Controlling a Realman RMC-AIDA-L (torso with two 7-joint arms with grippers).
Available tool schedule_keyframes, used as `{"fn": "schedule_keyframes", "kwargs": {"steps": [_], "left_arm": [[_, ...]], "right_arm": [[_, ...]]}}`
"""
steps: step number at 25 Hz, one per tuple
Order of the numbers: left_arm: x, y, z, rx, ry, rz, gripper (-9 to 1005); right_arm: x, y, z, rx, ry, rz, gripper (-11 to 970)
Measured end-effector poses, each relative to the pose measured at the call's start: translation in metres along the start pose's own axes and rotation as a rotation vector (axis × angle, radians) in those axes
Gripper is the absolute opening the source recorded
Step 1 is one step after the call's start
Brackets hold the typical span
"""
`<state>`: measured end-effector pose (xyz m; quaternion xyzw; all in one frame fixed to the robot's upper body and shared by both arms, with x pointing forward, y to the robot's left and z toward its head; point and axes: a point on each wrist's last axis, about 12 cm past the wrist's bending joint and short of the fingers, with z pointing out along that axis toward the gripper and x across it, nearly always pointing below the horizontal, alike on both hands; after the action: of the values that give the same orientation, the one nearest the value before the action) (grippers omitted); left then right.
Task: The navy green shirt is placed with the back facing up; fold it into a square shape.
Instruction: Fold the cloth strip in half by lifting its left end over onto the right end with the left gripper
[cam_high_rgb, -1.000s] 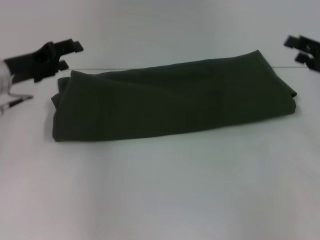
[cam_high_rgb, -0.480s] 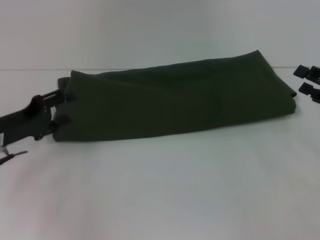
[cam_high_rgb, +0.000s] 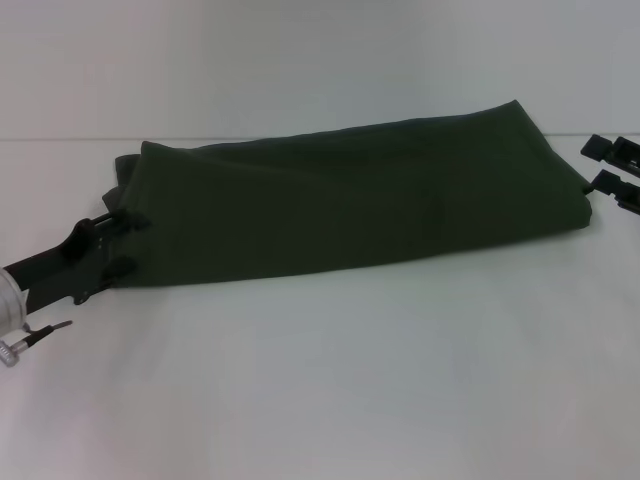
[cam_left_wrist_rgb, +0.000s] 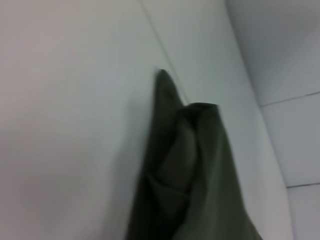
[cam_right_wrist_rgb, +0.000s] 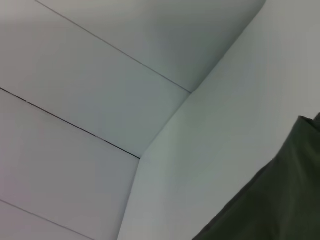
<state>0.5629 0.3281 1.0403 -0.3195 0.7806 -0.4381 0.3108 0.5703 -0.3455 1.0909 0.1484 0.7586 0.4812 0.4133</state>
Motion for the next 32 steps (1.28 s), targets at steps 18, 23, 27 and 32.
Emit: {"fn": "schedule_keyframes", "kwargs": {"steps": [18,23,27,32], "left_arm": [[-0.01,0.02,-0.042,0.0,0.061,-0.129,750],[-0.008,0.019,-0.034,-0.014,0.061,-0.138,750],[-0.006,0.019,-0.029,-0.023,0.061,-0.144,751],[-0.004,0.019,-0.024,-0.036,0.064,-0.14,751]], "right_arm": [[0.001,-0.003,-0.006,-0.002,-0.02,0.028,775],[0.001,-0.003,-0.006,0.0,-0.02,0.031,776],[0.002,-0.005,-0.008,0.003,-0.022,0.04,775],[0.001,-0.007,-0.01,0.007,-0.028,0.047,775]]}}
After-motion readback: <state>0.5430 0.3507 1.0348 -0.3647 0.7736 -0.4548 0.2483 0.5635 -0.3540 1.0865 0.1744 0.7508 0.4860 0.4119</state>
